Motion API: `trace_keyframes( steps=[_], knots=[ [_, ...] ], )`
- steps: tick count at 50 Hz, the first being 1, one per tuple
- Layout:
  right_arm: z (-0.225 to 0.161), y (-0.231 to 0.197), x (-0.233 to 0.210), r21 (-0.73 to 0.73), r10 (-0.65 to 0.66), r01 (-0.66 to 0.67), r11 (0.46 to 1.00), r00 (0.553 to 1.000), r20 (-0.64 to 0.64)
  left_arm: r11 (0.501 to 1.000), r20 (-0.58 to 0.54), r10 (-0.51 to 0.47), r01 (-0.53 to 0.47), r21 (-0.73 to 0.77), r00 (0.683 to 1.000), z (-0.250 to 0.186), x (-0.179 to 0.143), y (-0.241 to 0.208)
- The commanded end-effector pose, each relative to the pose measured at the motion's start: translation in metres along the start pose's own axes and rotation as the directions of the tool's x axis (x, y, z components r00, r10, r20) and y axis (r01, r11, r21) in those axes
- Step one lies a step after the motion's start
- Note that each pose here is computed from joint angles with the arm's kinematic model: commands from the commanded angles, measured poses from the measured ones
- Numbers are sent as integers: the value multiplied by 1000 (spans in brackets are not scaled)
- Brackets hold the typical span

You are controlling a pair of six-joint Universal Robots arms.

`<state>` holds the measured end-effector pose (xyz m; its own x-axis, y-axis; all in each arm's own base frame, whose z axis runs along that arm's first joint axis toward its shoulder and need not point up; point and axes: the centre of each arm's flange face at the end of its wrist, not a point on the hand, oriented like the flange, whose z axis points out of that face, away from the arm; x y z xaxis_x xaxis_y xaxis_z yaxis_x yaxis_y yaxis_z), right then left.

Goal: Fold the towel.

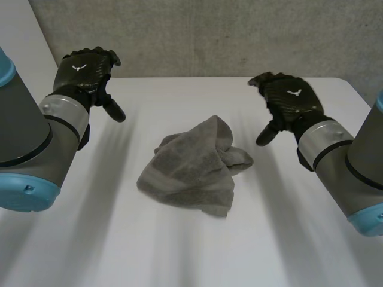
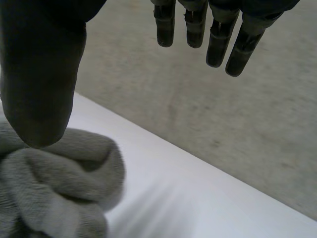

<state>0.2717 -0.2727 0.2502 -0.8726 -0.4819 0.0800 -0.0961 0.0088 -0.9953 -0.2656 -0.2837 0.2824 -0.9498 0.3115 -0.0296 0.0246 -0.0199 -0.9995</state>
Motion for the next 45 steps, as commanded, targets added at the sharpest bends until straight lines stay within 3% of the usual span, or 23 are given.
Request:
trace_keyframes(
  steps=[1, 22, 31, 45],
  knots=[
    [6, 6, 10, -10, 24, -25, 1000, 998, -65, 1000, -16, 1, -1, -21, 1000, -1, 5, 7],
    [15, 15, 28, -25, 23, -26, 999, 995, -93, 996, -53, 12, -17, -88, 999, 2, 16, 34],
    [19, 46, -3, -117, -15, 39, 992, 980, 200, 984, -113, 14, -34, -177, 993, 12, 24, 70],
    [33, 112, -39, -214, -65, 140, 967, 944, 324, 941, -187, -11, -54, -335, 982, 16, 34, 135]
  ],
)
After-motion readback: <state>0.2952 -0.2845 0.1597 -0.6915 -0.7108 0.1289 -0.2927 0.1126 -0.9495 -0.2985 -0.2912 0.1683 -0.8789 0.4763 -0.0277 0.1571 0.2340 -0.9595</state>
